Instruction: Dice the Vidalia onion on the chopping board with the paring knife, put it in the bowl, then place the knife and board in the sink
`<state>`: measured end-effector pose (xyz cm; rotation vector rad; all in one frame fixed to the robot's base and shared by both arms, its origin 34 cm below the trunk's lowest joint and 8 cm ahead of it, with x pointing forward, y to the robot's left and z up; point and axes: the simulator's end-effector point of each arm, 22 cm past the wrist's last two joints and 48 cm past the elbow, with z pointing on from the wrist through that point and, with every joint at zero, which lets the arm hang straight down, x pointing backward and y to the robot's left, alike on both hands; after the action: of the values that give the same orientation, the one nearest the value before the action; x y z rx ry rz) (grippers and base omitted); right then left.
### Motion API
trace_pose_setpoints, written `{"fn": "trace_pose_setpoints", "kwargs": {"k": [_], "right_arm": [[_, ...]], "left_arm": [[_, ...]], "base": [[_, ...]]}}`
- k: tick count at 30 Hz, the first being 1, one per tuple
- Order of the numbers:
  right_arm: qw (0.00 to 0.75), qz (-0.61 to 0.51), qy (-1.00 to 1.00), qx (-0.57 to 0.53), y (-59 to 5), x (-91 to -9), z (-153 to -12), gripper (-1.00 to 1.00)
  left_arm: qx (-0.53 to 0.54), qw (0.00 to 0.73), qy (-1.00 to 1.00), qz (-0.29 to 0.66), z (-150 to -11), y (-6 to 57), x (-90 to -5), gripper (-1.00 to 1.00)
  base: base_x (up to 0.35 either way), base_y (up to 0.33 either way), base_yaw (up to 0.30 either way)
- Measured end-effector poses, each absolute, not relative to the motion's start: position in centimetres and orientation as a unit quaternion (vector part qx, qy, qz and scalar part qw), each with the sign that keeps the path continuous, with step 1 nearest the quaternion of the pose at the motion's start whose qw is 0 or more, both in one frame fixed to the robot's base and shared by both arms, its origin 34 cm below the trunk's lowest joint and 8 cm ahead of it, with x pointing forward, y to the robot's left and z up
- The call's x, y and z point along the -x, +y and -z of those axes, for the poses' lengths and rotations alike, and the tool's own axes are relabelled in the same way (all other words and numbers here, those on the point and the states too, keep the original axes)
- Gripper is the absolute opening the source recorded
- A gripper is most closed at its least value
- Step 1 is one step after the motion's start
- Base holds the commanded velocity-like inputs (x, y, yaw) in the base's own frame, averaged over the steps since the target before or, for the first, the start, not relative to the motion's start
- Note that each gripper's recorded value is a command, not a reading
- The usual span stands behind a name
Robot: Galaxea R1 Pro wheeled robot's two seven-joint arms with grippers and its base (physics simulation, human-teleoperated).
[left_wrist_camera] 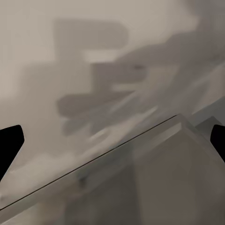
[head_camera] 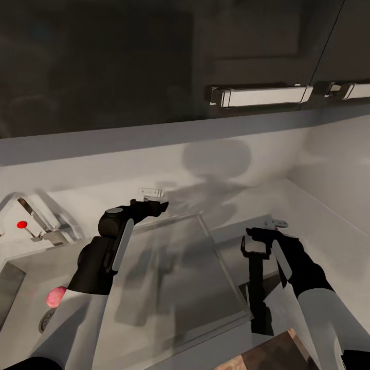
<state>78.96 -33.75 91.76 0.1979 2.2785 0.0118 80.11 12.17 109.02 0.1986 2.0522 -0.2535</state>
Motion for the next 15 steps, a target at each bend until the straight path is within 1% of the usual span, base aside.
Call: {"fn": "trace_pose_setpoints", "kwargs": {"k": [3,8,15], "right_arm": [[0.418,-0.004,0.905,-0.079,-33.8,-79.1,-91.9,1.0],[0.449,-0.001,0.89,-0.078,-34.0,-80.0,-93.1,1.0],[0.461,0.0,0.884,-0.078,-34.1,-80.3,-93.5,1.0]], "left_arm": [[-0.082,0.507,0.851,0.105,-109.0,12.2,-80.1,1.0],[-0.082,0.507,0.852,0.105,-109.0,12.2,-80.1,1.0],[-0.082,0.507,0.851,0.106,-109.0,12.1,-80.1,1.0]], "base": [[0.0,0.0,0.0],[0.0,0.0,0.0],[0.0,0.0,0.0]]}}
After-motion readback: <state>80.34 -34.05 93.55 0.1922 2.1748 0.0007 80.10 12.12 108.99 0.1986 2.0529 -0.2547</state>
